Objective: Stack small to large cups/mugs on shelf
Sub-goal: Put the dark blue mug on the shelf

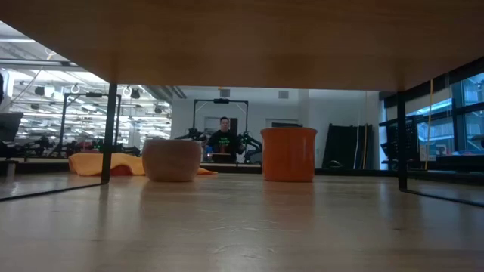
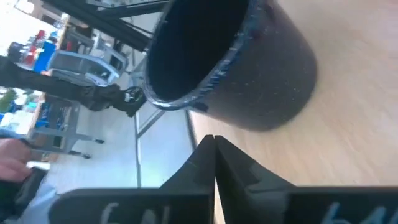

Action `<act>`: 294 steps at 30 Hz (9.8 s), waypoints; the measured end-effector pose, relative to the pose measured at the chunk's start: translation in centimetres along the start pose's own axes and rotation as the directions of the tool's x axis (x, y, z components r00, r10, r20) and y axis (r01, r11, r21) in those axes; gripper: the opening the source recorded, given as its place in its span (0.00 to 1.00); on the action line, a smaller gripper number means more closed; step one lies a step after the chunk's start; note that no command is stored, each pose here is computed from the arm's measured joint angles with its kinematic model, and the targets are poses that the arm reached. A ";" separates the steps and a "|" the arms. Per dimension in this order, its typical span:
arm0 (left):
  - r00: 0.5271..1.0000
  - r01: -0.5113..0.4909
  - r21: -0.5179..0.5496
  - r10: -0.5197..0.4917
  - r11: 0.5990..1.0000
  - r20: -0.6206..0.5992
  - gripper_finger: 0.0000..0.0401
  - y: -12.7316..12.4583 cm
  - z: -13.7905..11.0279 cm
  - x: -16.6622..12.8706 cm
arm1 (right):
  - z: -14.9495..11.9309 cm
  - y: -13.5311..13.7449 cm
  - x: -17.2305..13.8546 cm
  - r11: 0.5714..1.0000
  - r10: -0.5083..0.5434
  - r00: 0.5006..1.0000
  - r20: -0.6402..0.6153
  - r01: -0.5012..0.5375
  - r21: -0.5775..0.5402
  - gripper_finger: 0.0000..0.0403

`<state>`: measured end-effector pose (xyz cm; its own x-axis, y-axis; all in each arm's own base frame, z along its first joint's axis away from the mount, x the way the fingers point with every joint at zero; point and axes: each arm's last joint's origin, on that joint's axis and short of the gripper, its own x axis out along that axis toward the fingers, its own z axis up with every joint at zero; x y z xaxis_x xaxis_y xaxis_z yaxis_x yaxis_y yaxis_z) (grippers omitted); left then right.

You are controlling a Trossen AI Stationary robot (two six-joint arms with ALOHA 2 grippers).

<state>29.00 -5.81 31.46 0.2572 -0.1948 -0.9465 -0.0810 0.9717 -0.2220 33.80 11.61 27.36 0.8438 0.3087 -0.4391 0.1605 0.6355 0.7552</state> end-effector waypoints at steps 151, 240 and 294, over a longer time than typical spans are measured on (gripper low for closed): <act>0.954 0.111 0.108 -0.137 0.988 0.267 0.01 -3.2 1.8 -0.3 | 1.0 1.2 -5.7 0.865 -0.496 0.868 0.029 0.497 -0.069 0.01; 0.939 0.030 0.166 -0.084 0.986 0.333 0.00 -2.1 3.2 -2.7 | -2.0 4.7 -2.4 0.972 -0.220 0.975 0.007 0.218 0.088 0.03; 0.962 -0.094 -0.091 0.114 0.991 0.248 0.01 -7.0 1.0 0.8 | 2.5 1.8 -2.4 0.949 -0.303 0.946 0.112 0.310 -0.049 0.03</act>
<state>30.69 -12.62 32.50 0.4767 -0.0438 -0.8780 -0.1921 0.9694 -0.1527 33.39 10.28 30.99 0.8070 0.0203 -0.5902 0.3890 0.7336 0.5572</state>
